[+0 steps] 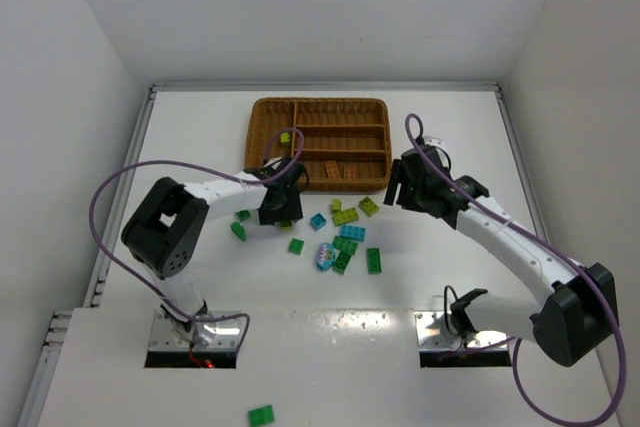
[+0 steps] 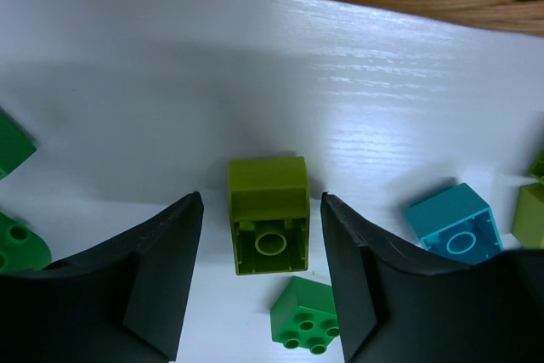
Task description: Sort the legos into containers by color
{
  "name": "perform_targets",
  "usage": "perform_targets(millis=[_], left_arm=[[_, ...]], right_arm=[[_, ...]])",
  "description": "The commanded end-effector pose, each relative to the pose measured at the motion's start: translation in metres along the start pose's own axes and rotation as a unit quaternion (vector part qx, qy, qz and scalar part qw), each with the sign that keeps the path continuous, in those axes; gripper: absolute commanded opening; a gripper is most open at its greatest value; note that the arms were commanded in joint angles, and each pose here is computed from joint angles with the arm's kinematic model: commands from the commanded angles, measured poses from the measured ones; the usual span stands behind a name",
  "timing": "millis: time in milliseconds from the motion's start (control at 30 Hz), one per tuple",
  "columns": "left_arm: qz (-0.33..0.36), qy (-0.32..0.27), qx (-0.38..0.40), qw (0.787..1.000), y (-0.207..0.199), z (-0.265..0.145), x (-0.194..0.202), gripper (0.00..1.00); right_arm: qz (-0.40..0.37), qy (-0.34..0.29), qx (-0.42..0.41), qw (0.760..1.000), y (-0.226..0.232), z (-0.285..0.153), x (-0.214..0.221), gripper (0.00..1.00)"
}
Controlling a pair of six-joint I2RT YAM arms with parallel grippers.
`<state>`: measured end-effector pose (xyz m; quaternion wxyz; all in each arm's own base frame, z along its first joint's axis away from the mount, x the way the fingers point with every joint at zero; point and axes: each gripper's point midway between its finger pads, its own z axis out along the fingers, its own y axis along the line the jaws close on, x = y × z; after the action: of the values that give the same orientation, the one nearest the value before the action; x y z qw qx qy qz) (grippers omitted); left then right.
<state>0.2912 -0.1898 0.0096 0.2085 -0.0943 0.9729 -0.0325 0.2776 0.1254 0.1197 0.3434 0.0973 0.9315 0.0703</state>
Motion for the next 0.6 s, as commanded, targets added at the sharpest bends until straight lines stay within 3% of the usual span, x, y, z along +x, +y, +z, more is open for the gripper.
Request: perform_targets(millis=[0, 133, 233, 567], left_arm=[[-0.010, 0.001, 0.012, 1.000, -0.005, -0.007, 0.004, 0.63], [-0.012, -0.019, 0.002, 1.000, -0.004, -0.018, -0.009, 0.41], [-0.006, -0.042, -0.003, 0.999, -0.003, -0.038, -0.037, 0.32], [-0.030, -0.125, 0.003, 0.992, 0.009, -0.069, -0.139, 0.26]], right_arm=[[-0.001, -0.005, -0.001, 1.000, 0.001, -0.003, -0.001, 0.70], [-0.001, -0.002, -0.005, 1.000, 0.002, -0.003, 0.000, 0.70], [0.000, -0.009, -0.004, 1.000, 0.001, -0.005, -0.003, 0.70], [-0.002, 0.001, -0.003, 1.000, -0.001, -0.002, 0.005, 0.70]])
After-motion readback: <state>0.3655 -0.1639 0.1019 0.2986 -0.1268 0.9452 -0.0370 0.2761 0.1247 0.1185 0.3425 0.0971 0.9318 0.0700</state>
